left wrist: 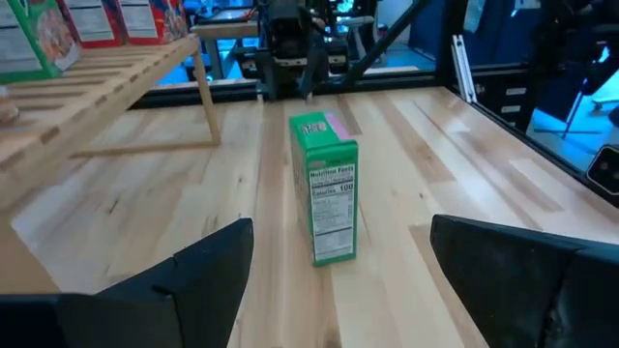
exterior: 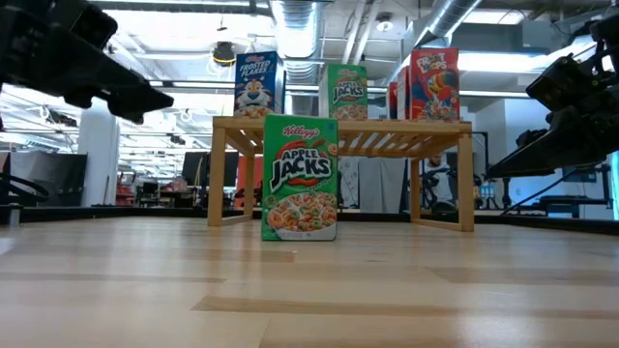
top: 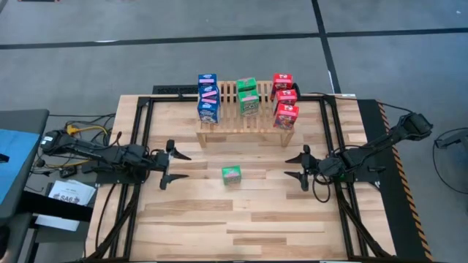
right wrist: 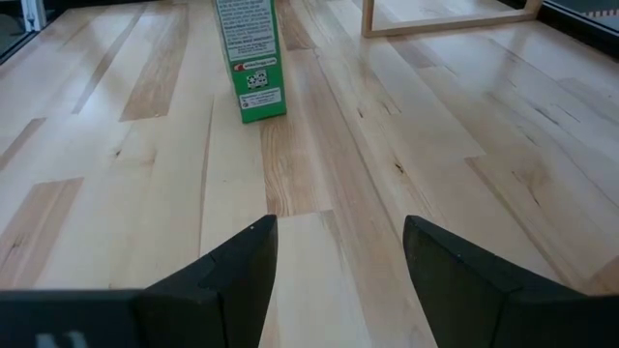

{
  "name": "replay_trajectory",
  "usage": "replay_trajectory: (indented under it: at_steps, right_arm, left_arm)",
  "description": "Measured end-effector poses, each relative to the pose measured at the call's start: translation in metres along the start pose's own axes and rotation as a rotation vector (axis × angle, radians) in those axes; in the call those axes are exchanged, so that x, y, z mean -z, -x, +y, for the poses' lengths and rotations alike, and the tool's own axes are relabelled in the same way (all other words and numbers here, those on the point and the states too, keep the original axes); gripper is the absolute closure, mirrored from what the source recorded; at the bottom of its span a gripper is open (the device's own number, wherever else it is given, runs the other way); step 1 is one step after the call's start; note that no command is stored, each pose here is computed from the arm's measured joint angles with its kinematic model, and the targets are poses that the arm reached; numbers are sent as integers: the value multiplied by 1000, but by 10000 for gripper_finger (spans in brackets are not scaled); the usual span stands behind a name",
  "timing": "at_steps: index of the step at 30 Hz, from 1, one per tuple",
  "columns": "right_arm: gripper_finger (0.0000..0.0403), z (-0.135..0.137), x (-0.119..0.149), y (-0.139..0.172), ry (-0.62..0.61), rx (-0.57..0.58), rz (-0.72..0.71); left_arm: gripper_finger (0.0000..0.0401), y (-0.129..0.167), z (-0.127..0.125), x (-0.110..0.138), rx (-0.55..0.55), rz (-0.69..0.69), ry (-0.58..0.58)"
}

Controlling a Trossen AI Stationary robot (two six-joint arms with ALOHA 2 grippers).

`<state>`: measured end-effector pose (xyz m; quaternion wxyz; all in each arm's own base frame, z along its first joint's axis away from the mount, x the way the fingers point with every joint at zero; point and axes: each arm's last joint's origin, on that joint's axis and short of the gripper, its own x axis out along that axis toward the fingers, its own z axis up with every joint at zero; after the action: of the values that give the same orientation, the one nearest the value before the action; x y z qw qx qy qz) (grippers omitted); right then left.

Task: Stack cereal on shelf
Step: Put the green cereal box on the shelf aligned with the other green cereal box

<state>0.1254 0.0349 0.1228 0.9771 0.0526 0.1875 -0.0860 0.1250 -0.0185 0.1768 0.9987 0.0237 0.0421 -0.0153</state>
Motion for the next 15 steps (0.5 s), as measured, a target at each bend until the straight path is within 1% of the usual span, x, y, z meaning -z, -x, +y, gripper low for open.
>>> replay_trajectory:
  at_steps: [8,13,15]
  right_arm:
    - [152,0,0,0,0,0,0]
    - [152,0,0,0,0,0,0]
    - [152,0,0,0,0,0,1]
  left_arm:
    - [94,4,1,19,-21,25,23]
    - [94,4,1,23,-31,66,17]
    - [94,4,0,21,-7,50,8]
